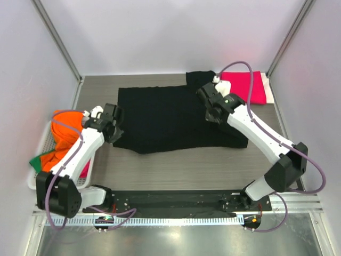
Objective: Fold and stack the t-shirts
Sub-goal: Fold the tshirt
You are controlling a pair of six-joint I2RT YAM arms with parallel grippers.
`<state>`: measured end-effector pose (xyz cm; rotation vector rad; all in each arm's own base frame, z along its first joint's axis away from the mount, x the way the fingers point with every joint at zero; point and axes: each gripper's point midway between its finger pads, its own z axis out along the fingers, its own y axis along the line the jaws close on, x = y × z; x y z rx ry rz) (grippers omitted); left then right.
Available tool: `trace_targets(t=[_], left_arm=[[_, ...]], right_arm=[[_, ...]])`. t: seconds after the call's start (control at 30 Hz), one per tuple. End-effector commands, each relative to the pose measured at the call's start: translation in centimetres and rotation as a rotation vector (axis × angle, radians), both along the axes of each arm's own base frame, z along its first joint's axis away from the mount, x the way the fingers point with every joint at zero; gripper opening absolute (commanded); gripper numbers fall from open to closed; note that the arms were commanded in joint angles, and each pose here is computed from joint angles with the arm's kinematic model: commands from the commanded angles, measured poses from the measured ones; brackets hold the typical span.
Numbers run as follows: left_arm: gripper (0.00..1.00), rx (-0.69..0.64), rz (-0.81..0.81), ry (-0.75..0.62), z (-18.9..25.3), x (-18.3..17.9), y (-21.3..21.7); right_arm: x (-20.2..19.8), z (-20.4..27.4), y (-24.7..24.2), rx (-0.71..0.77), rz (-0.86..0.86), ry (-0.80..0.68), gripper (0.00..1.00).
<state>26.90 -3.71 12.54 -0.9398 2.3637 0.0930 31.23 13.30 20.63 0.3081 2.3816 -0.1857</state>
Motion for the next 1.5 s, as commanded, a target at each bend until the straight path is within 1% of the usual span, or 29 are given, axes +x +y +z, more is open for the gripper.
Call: trace_targets(t=[0.0, 0.13, 0.27, 0.33, 0.4, 0.43, 0.47, 0.7, 0.73, 0.77, 0.8, 0.83, 0.87, 0.9, 0.93, 0.97, 1.0, 1.03, 1.07, 1.1, 1.13, 1.17, 1.2, 1.23, 1.27, 1.3, 1.37, 1.4, 1.47], left_arm=[[0.00, 0.023, -0.026, 0.005, 0.8, 2.0, 1.1], [0.00, 0.043, -0.009, 0.014, 1.0, 4.6, 2.3], [0.00, 0.040, -0.004, 0.071, -0.6, 6.5, 2.7], [0.00, 0.040, 0.002, 0.066, -0.5, 7.6, 3.0], [0.00, 0.035, 0.001, 0.087, -1.3, 8.3, 3.1], [0.00, 0.033, 0.005, 0.080, -1.2, 8.9, 3.2], [0.00, 0.031, 0.004, 0.083, -1.4, 9.3, 3.2], [0.00, 0.023, 0.004, 0.108, -2.3, 12.8, 3.7], [0.00, 0.021, 0.006, 0.135, -3.2, 13.1, 3.9], [0.00, 0.018, 0.007, 0.149, -3.4, 13.3, 3.9], [0.01, 0.006, -0.002, 0.133, -2.7, 14.3, 3.8], [0.04, -0.019, -0.013, 0.157, -3.4, 14.7, 3.6], [0.10, -0.035, -0.020, 0.161, -3.1, 15.0, 3.5], [0.27, -0.043, -0.039, 0.156, -1.7, 15.4, 3.4], [0.47, -0.050, -0.050, 0.151, -1.1, 15.5, 3.3], [0.62, -0.055, -0.056, 0.109, 0.7, 15.5, 3.2], [0.79, -0.058, -0.065, 0.098, 1.2, 15.1, 3.0], [0.84, -0.069, -0.072, 0.082, 1.9, 14.7, 2.8], [0.87, -0.075, -0.072, 0.033, 3.7, 14.1, 2.7], [0.89, -0.079, -0.071, 0.045, 3.0, 13.1, 2.7], [0.89, -0.089, -0.063, 0.035, 3.1, 12.4, 2.6], [0.88, -0.111, -0.068, 0.029, 3.0, 11.7, 2.3], [0.88, -0.125, -0.063, 0.041, 2.2, 9.7, 2.2], [0.88, -0.142, -0.061, 0.014, 2.0, 9.6, 1.9], [0.87, -0.177, -0.067, 0.014, 1.4, 8.8, 1.2], [0.87, -0.188, -0.061, 0.026, 0.2, 7.0, 1.1], [0.87, -0.216, -0.055, -0.007, -0.7, 6.4, 0.7], [0.87, -0.222, -0.051, 0.014, -2.1, 4.9, 0.6], [0.86, -0.236, -0.047, 0.011, -3.8, 4.1, 0.4]], right_arm=[[3.8, 2.6, -0.4, -0.060, 0.076, -0.068, 0.01], [6.8, 2.8, -0.4, -0.091, 0.101, -0.066, 0.01], [10.0, 3.1, 0.0, -0.092, 0.118, -0.078, 0.01], [11.4, 2.1, -0.1, -0.116, 0.127, -0.055, 0.01], [12.7, 2.6, -0.2, -0.120, 0.123, -0.074, 0.01], [13.5, 1.5, -0.2, -0.135, 0.124, -0.052, 0.01], [14.2, 2.1, 0.0, -0.138, 0.134, -0.067, 0.01], [18.4, -0.3, -0.9, -0.193, 0.112, -0.047, 0.01], [18.9, -0.8, -1.0, -0.200, 0.107, -0.042, 0.01], [19.9, -0.1, -1.3, -0.193, 0.098, -0.064, 0.10], [20.7, -1.6, -1.4, -0.211, 0.099, -0.037, 0.39], [21.2, -1.4, -1.7, -0.213, 0.086, -0.041, 0.68], [21.7, -0.1, -2.6, -0.215, 0.058, -0.063, 0.88], [21.9, -0.3, -3.2, -0.222, 0.025, -0.055, 1.00], [21.8, 0.6, -4.2, -0.229, -0.007, -0.062, 1.00], [21.0, 1.0, -5.3, -0.236, -0.038, -0.045, 1.00], [20.2, 2.7, -7.3, -0.185, -0.109, -0.076, 1.00], [19.4, 3.1, -8.1, -0.128, -0.134, -0.082, 1.00], [18.0, -0.5, -8.1, -0.048, -0.114, 0.000, 1.00], [17.1, -1.5, -10.9, 0.031, -0.169, 0.020, 1.00], [15.4, 0.7, -11.6, 0.142, -0.209, -0.045, 1.00], [13.3, -3.9, -12.8, 0.201, -0.237, 0.025, 1.00], [12.0, -4.6, -12.1, 0.326, -0.214, 0.036, 0.99], [10.7, -4.0, -14.6, 0.377, -0.271, -0.006, 0.97], [8.7, -6.9, -14.8, 0.412, -0.282, 0.037, 0.96], [7.7, -7.7, -14.7, 0.449, -0.281, 0.052, 0.96], [5.1, -9.9, -15.6, 0.470, -0.321, 0.089, 0.95], [4.5, -10.5, -15.5, 0.488, -0.325, 0.101, 0.94], [3.5, -12.3, -15.4, 0.518, -0.329, 0.118, 0.91]])
